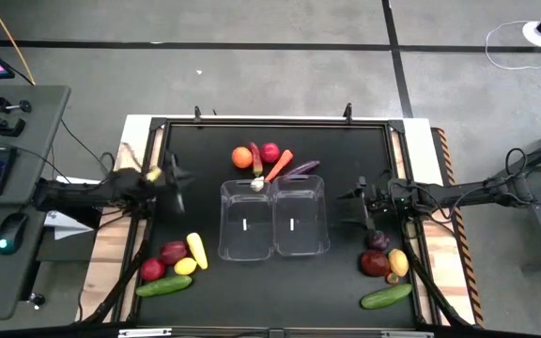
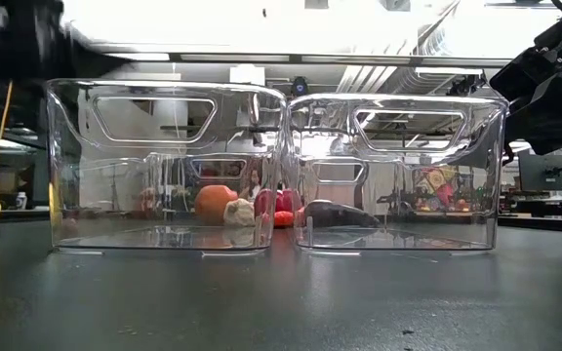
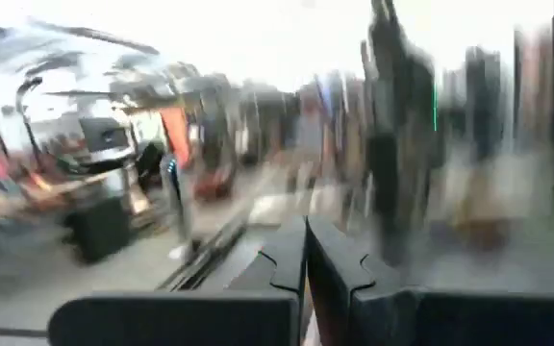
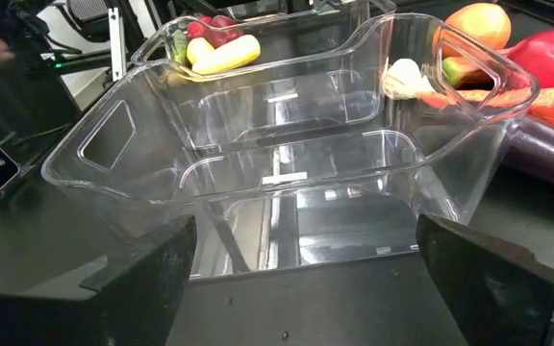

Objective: Sort produce into baskets
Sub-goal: Put the orange into the left transparent bin

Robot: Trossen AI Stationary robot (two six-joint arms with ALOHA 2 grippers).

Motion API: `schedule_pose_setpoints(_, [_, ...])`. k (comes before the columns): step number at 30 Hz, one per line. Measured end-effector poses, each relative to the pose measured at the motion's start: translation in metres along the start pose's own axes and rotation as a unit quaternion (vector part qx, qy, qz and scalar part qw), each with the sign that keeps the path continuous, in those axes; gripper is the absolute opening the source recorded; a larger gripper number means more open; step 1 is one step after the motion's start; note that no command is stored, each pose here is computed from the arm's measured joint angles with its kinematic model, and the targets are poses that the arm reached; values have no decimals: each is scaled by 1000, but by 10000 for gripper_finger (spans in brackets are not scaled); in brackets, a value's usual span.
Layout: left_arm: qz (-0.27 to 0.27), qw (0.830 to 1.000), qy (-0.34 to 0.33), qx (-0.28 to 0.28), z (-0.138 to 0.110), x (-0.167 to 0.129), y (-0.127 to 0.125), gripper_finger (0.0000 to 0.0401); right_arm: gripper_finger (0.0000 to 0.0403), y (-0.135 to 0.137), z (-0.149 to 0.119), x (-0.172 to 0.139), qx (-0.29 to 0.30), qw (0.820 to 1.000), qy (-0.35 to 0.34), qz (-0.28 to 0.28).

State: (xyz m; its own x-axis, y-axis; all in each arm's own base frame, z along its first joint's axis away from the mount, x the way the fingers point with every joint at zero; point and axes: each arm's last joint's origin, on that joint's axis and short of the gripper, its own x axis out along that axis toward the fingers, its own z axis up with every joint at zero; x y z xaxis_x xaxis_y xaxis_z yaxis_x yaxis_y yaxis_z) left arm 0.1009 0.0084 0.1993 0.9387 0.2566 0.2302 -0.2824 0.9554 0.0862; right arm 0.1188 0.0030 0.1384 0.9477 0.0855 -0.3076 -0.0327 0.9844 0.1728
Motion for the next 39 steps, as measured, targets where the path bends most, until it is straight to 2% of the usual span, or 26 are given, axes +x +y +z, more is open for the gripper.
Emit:
schedule_pose_setpoints(1, [27,996,-34,-72,7,0,2,0,387,0,0,0,0,1000,0,0])
schedule_pose_setpoints(2, [60,985,-67,-148,13,0,5,0,387,0,0,0,0,1000,0,0])
schedule_pose_setpoints(3, [92,965,-99,-223,18,0,8,0,387,0,0,0,0,1000,0,0])
schedule_pose_setpoints(4, [123,937,-138,-297,23,-2,12,0,387,0,0,0,0,1000,0,0])
schedule_pose_setpoints(6, [203,862,-204,-417,31,-4,19,0,387,0,0,0,0,1000,0,0])
schedule_pose_setpoints(7, [236,836,-216,-446,33,-3,21,0,387,0,0,0,0,1000,0,0])
schedule_pose_setpoints(8, [255,822,-217,-460,34,-1,22,0,387,0,0,0,0,1000,0,0])
schedule_pose_setpoints(9, [259,818,-212,-467,37,3,23,0,387,0,0,0,0,1000,0,0])
schedule_pose_setpoints(12, [225,822,-172,-493,50,24,23,0,387,0,0,0,0,1000,0,0])
schedule_pose_setpoints(16, [187,843,-58,-502,66,67,31,0,387,0,0,0,0,1000,0,0])
schedule_pose_setpoints(19, [196,848,77,-487,71,93,56,0,387,0,0,0,0,1000,0,0])
schedule_pose_setpoints(21, [199,845,174,-466,72,100,79,0,387,0,0,0,0,1000,0,0])
schedule_pose_setpoints(23, [191,844,239,-441,71,104,104,0,387,0,0,0,0,1000,0,0])
schedule_pose_setpoints(26, [163,846,271,-429,66,109,139,0,387,0,0,0,0,1000,0,0])
schedule_pose_setpoints(30, [118,827,295,-464,47,113,166,6,387,0,0,0,0,1000,0,0])
schedule_pose_setpoints(34, [68,812,325,-480,31,123,164,32,387,0,0,0,0,1000,1,0])
schedule_pose_setpoints(39, [7,817,340,-465,29,141,139,90,387,0,0,0,0,1000,1,0])
